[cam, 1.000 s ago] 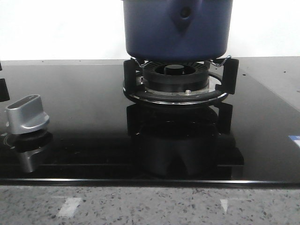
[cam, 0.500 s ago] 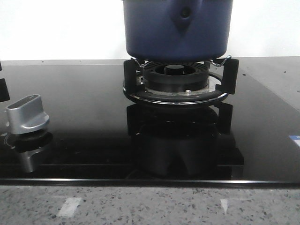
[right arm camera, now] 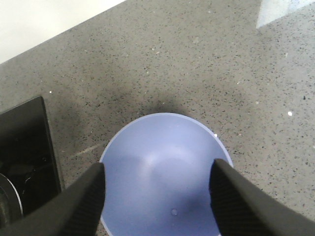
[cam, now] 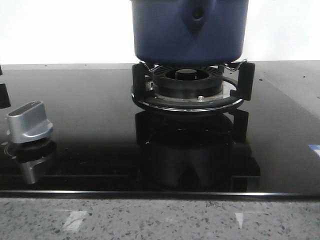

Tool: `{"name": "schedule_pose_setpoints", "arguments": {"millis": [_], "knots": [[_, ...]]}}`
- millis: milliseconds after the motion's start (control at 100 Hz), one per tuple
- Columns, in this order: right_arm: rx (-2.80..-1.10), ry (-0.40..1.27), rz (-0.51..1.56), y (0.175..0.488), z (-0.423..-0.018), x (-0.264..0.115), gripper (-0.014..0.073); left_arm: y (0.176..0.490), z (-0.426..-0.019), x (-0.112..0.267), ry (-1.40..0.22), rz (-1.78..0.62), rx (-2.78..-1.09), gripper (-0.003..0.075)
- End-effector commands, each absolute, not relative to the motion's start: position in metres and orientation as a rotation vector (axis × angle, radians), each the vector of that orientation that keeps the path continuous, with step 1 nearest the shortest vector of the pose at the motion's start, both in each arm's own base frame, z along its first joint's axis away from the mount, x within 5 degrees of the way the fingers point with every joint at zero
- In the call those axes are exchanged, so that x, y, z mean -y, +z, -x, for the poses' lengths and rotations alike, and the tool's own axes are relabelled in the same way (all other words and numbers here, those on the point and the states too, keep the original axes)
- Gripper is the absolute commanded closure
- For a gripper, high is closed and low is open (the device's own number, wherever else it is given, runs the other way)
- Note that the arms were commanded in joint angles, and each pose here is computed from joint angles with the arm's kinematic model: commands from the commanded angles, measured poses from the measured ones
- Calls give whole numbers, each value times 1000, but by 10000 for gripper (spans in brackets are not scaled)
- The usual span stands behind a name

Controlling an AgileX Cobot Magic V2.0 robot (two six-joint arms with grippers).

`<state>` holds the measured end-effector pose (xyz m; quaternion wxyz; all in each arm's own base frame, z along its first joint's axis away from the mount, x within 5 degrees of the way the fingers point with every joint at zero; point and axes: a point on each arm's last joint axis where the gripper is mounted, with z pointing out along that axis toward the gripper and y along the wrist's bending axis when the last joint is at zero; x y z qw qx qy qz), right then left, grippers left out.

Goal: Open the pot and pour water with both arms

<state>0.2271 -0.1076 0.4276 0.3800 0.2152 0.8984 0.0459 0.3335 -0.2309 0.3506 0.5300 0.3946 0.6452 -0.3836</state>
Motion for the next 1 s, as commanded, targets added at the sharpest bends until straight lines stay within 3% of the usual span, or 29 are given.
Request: {"name": "schedule_pose_setpoints", "arguments": {"millis": [0,510,870,990], "knots": [[-2198,99,-514,447,-221,104,181,380,-319,236,-1014,-915,-1441,478],[-2194,100,-512,447,-222,104,181,377,-326,233,-898,-936,-1425,478],[-2198,107,-481,447,-225,99,181,378,-323,234,-935,-961,-1406,475],[-2198,107,-481,447,-225,99,181,378,-323,234,-935,-961,-1406,398]]}}
